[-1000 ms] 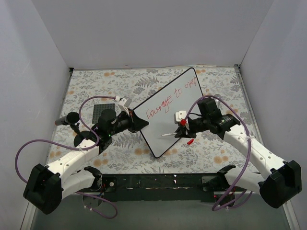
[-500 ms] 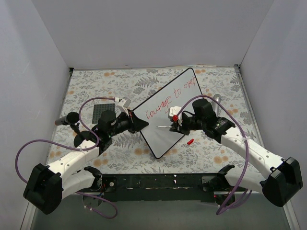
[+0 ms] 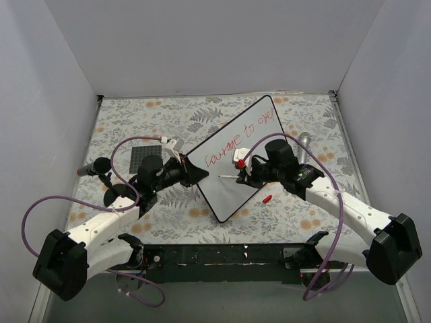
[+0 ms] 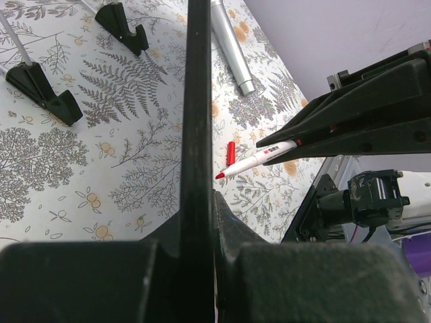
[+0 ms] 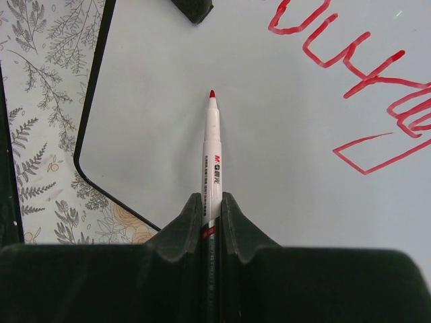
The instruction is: Write a sentence on the whiteboard
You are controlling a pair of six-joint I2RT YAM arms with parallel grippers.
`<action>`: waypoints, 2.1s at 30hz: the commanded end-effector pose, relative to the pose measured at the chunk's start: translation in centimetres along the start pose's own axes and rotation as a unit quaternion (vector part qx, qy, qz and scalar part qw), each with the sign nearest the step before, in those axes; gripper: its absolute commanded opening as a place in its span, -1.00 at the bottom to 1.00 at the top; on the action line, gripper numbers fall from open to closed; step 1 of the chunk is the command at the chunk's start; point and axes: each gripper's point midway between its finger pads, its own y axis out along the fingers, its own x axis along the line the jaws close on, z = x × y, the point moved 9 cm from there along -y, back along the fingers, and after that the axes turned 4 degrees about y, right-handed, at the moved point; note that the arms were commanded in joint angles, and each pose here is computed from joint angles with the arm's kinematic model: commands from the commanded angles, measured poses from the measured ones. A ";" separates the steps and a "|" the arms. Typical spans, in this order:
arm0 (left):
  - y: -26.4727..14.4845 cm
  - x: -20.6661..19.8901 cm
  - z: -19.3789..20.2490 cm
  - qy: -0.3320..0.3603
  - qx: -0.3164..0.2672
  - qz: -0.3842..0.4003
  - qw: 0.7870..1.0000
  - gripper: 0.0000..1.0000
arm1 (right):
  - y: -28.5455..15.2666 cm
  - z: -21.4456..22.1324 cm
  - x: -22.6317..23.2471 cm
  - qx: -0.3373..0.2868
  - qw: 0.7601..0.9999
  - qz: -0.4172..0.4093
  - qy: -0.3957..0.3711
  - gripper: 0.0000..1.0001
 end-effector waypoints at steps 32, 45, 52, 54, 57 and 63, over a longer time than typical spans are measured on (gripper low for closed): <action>0.6 -1.2 -2.5 0.042 -0.050 0.027 0.998 -1.00 | 1.0 1.4 0.9 0.029 0.999 -0.029 -0.027 -0.97; 0.6 -1.0 -2.2 0.041 -0.045 0.025 0.998 -1.00 | 0.0 0.8 -0.4 0.024 0.999 0.022 -0.024 -0.97; 0.6 -0.9 -2.0 0.040 -0.042 0.024 0.998 -1.00 | -0.6 -0.5 -0.7 0.009 0.999 0.013 -0.029 -0.97; 0.6 -0.9 -2.0 0.041 -0.043 0.025 0.998 -1.00 | -1.0 -0.8 -0.4 0.005 0.999 -0.001 -0.033 -0.97; 0.5 -0.8 -1.9 0.041 -0.041 0.022 0.998 -1.00 | -1.5 -1.4 0.4 -0.020 0.998 -0.038 -0.044 -0.97; 0.4 -0.7 -1.7 0.041 -0.039 0.020 0.998 -1.00 | -2.1 -1.3 0.6 -0.032 0.997 -0.049 -0.047 -0.97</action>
